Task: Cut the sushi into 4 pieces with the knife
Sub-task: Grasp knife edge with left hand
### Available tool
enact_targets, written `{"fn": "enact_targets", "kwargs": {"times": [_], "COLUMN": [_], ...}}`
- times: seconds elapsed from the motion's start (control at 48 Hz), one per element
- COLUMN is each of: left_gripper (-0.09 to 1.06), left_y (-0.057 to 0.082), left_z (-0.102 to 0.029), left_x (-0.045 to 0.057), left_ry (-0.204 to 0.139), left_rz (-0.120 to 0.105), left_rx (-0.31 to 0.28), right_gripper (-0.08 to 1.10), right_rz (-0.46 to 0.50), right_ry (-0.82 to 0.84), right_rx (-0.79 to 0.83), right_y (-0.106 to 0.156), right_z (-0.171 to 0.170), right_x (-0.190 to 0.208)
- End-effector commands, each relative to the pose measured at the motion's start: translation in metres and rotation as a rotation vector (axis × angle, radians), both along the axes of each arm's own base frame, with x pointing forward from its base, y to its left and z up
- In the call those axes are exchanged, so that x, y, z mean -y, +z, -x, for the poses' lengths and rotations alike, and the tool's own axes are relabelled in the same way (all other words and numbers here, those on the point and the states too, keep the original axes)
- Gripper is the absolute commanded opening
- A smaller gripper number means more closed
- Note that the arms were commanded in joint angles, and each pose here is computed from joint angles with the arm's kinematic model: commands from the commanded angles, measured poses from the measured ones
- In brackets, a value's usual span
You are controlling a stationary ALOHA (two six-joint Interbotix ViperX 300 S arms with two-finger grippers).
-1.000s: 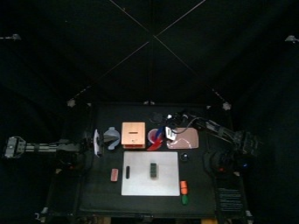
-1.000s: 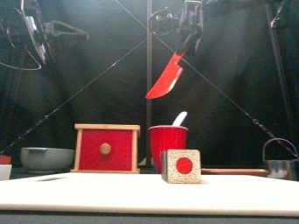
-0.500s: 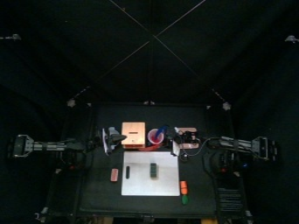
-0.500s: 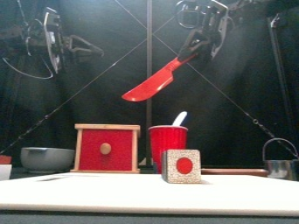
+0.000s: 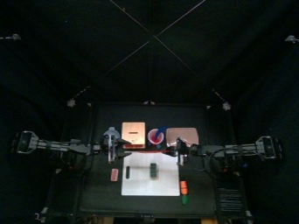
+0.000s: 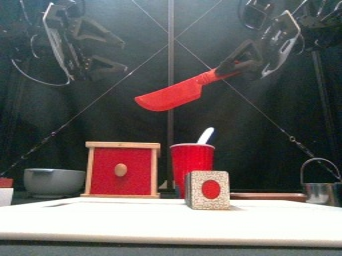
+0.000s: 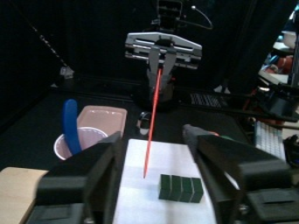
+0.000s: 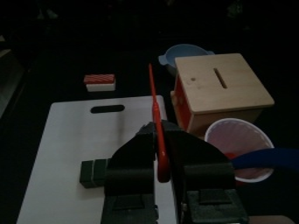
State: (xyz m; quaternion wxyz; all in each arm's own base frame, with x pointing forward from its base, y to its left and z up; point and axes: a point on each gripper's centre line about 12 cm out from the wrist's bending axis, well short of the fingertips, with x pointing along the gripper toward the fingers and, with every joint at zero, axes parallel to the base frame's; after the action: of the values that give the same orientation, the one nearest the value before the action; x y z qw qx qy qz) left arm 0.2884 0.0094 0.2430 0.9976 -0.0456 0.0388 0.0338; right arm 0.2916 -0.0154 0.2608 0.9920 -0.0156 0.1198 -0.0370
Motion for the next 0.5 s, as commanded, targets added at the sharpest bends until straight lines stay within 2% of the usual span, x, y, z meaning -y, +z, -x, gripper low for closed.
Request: {"fn": "enact_targets", "kwargs": {"times": [0.021, 0.188, 0.292, 0.5], "left_gripper": [1.03, 1.01, 0.99, 0.89], "left_y": [0.001, -0.019, -0.027, -0.032], "left_z": [-0.018, -0.04, -0.049, -0.051], "left_x": [0.001, -0.005, -0.007, -0.01], "left_ry": [-0.005, 0.009, 0.011, 0.013], "left_rz": [-0.006, -0.009, -0.022, -0.031], "left_rx": [-0.011, -0.079, -0.102, -0.113], "right_gripper": [0.08, 0.08, 0.08, 0.08], "right_rz": [0.008, 0.018, 0.022, 0.022], "right_ry": [0.006, 0.022, 0.027, 0.032], "right_rx": [0.048, 0.051, 0.051, 0.05], "right_y": [0.01, 0.01, 0.01, 0.009], "right_z": [0.0, 0.0, 0.0, 0.001], "right_x": [-0.002, -0.006, -0.007, -0.008]}}
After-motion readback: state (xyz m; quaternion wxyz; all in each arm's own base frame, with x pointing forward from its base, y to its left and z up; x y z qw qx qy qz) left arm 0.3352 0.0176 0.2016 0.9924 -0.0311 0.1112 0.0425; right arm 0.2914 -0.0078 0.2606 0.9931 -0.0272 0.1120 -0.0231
